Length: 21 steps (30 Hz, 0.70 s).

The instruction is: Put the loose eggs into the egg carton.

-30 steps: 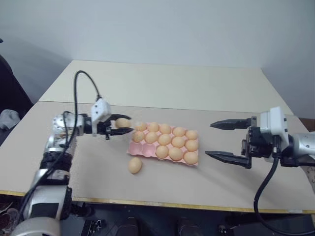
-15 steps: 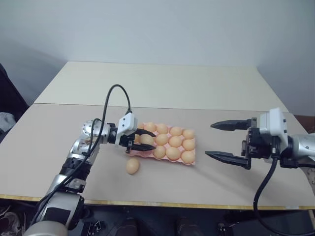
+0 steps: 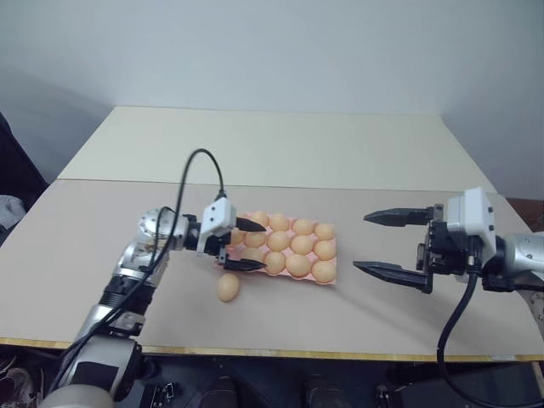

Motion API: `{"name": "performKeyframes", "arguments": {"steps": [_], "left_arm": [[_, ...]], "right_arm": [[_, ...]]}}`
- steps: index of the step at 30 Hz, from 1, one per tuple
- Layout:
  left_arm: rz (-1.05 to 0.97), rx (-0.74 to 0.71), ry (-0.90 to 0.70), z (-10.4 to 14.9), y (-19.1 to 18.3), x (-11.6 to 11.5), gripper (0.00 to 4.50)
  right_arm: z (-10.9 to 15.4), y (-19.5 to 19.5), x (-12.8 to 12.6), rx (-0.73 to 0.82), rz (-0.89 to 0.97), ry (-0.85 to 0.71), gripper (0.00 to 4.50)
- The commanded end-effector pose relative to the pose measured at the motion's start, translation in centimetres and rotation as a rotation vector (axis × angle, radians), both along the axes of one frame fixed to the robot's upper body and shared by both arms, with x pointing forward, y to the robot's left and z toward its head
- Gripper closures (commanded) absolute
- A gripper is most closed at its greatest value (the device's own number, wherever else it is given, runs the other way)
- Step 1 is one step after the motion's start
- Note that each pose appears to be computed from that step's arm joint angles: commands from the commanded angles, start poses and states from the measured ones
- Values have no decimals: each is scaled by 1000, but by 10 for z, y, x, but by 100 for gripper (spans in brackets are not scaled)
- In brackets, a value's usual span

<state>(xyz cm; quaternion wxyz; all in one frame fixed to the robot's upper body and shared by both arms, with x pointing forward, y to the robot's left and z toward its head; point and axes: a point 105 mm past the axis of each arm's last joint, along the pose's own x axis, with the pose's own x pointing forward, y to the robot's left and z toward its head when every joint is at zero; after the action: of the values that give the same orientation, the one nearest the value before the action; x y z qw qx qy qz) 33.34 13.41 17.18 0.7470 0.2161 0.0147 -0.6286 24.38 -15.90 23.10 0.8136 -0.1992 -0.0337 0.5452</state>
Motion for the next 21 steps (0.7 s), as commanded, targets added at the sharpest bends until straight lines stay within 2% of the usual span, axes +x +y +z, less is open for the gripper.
{"name": "performKeyframes", "arguments": {"steps": [1, 7, 9, 15, 21], "left_arm": [[57, -27, -57, 30, 38, -9, 7], [219, 29, -63, 50, 119, -39, 7], [251, 35, -38, 52, 135, -49, 7], [321, 56, 24, 44, 165, -77, 7], [309, 46, 55, 41, 162, -92, 7]], "right_arm": [[10, 1, -2, 10, 14, -42, 0], [6, -4, 0, 13, 16, -13, 0], [5, -6, -1, 9, 21, -3, 0], [-4, -16, -6, -33, 48, 57, 0], [-4, -21, -9, -47, 64, 74, 0]]}}
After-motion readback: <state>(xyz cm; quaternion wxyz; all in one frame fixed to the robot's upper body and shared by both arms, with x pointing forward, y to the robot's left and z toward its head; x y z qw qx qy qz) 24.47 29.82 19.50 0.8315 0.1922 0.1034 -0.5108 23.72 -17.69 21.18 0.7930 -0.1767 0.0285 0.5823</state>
